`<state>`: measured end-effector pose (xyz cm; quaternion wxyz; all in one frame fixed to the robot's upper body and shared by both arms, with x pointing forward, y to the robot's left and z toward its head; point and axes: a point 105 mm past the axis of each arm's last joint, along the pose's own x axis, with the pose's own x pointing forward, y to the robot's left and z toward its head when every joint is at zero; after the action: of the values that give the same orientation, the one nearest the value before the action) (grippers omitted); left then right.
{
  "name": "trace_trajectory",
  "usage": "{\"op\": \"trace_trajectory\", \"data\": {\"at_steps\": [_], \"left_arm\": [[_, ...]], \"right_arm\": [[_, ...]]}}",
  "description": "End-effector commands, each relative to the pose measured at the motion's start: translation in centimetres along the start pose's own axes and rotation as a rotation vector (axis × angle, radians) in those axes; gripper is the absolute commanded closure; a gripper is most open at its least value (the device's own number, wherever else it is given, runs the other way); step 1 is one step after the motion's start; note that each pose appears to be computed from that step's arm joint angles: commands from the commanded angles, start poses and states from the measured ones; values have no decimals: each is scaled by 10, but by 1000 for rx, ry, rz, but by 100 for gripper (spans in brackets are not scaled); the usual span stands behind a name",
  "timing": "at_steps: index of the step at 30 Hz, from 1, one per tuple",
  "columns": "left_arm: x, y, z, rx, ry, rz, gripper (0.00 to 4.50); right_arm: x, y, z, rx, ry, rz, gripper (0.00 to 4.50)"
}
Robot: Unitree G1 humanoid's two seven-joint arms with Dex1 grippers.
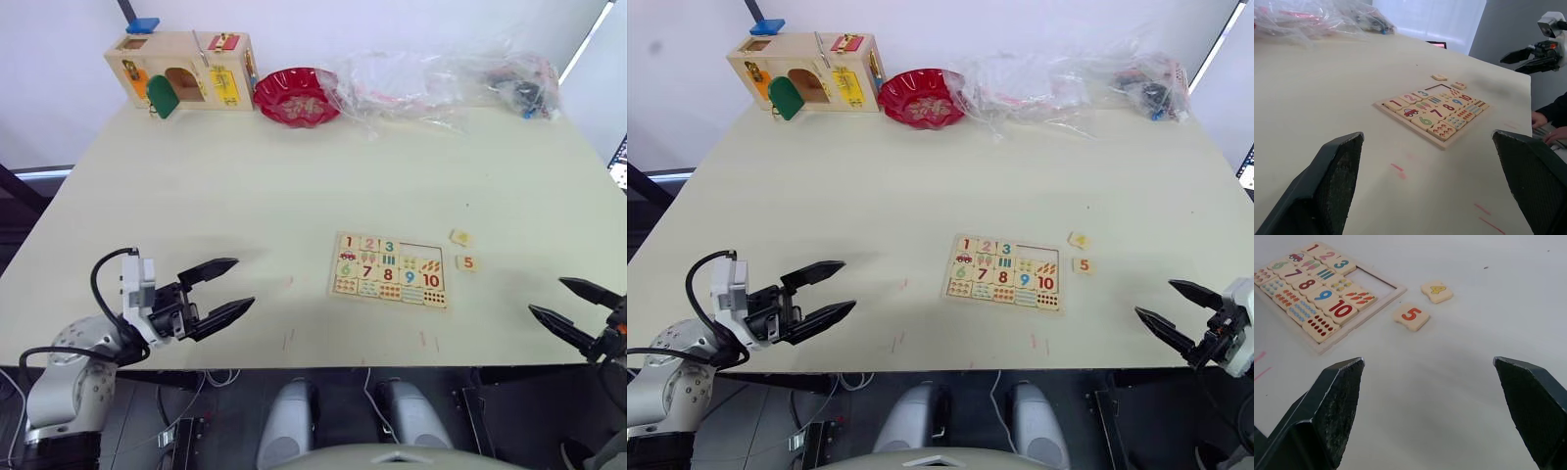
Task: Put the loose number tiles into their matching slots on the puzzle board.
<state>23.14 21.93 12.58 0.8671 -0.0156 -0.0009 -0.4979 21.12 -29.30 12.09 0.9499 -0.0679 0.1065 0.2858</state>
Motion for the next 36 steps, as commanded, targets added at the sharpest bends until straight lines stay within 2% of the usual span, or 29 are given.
{"op": "trace_trajectory", "data": {"at_steps": [1, 4, 7, 12, 14, 23, 30, 36], "left_arm": [[4, 1, 10, 28, -18, -1, 0], [11, 0, 14, 89, -12, -31, 0], [17, 0, 20, 116, -66, -49, 0], [17, -1, 27, 92, -63, -202, 0], [18, -1, 29, 81, -65, -232, 0], [21, 1, 34, 78, -78, -266, 0], [17, 5, 42, 88, -102, -257, 0], [13, 8, 45, 89, -125, -228, 0]], "right_arm": [[4, -2, 13, -73, -21, -4, 7], [19, -1, 20, -175, 18, 54, 7], [34, -6, 31, -209, -1, 112, 7], [59, -8, 36, -272, 73, 329, 7], [65, -12, 37, -285, 92, 368, 7], [117, -42, 55, -202, 94, 279, 7], [138, -46, 42, -196, 210, 299, 7], [148, -50, 35, -185, 255, 287, 7]]}}
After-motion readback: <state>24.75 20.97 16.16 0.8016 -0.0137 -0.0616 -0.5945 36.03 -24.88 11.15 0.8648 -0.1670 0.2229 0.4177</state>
